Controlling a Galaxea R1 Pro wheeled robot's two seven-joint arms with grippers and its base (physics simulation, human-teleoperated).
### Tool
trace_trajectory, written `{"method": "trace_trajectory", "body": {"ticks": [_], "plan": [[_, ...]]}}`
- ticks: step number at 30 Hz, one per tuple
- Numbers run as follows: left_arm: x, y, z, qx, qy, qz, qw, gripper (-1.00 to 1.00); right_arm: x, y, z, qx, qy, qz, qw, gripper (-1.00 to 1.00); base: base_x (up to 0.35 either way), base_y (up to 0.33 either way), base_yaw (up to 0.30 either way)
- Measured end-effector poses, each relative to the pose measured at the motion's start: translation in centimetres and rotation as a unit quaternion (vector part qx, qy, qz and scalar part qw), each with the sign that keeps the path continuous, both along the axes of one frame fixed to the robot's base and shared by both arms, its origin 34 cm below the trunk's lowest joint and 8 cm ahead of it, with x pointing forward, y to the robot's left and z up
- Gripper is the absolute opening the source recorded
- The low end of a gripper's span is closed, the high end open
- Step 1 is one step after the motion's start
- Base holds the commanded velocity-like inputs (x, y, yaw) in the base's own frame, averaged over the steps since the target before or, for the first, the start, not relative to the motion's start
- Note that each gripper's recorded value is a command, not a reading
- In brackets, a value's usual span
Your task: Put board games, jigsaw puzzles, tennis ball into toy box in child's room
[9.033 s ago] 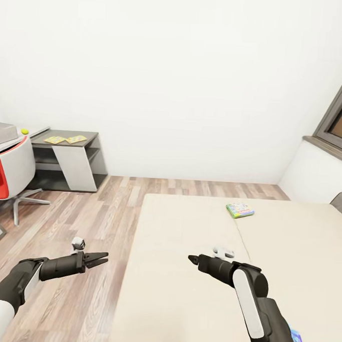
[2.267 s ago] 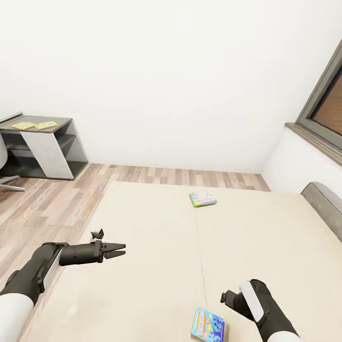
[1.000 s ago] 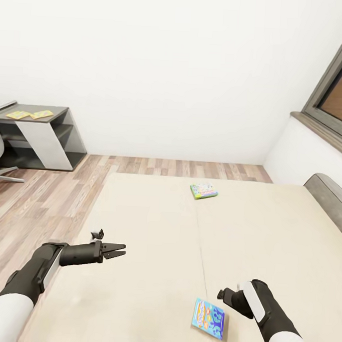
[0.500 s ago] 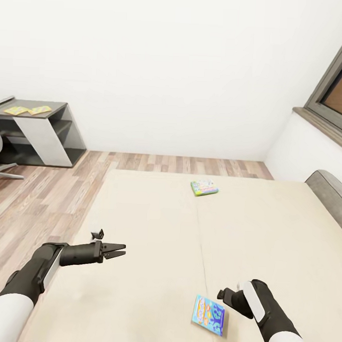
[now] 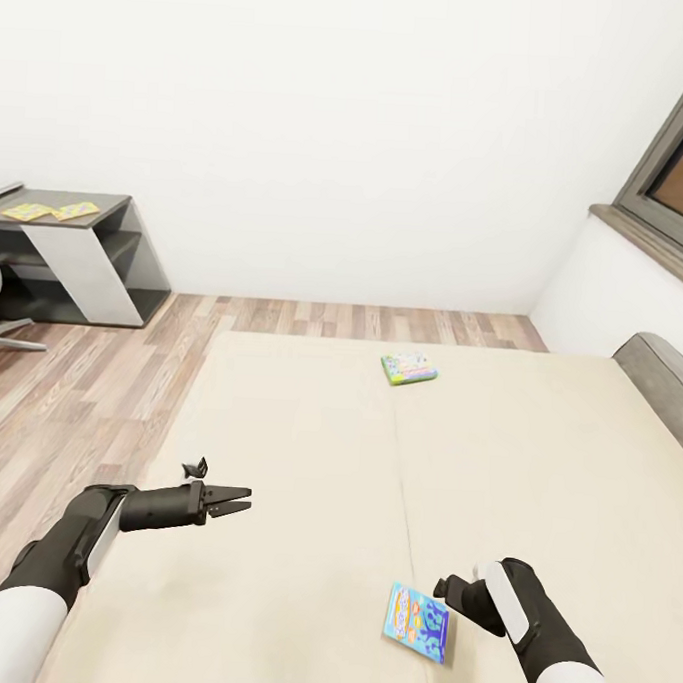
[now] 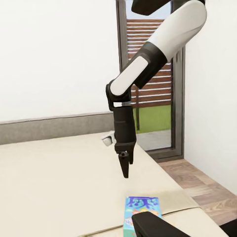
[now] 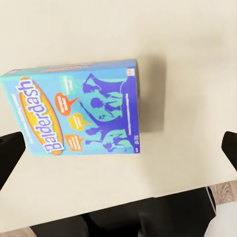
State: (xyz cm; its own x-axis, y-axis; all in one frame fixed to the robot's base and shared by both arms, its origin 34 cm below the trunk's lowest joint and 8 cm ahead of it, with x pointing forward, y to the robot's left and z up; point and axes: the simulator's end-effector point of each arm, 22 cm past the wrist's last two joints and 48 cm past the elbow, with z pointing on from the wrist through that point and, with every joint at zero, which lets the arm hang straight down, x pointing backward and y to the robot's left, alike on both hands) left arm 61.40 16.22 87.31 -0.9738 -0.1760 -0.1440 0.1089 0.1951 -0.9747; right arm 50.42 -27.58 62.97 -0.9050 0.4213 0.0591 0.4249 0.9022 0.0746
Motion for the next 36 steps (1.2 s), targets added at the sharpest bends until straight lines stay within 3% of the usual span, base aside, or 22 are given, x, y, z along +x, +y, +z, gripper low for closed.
{"method": "trace_trajectory", "body": {"ticks": [21,25,31,36], "plan": [[-0.4,0.0,-1.7,0.000,0.017,0.000,0.9998,1.00,-1.1,0.1,-1.3,0.004,0.015,-0.001,0.9999,1.00,0.000,0.000,0.000],[-0.4,0.0,-2.0,0.000,0.021,0.000,0.9998,1.00,-0.5,1.1,-1.4,0.033,-0.006,-0.006,0.9994,1.00,0.000,0.000,0.000],[-0.6,0.0,-2.5,0.000,0.026,0.000,0.9997,1.00,1.0,0.6,-1.3,0.071,-0.048,-0.018,0.9962,1.00,0.000,0.000,0.000],[-0.7,0.0,-2.9,0.000,0.030,0.000,0.9995,1.00,1.1,0.3,-1.4,0.080,-0.054,-0.020,0.9952,1.00,0.000,0.000,0.000]]}}
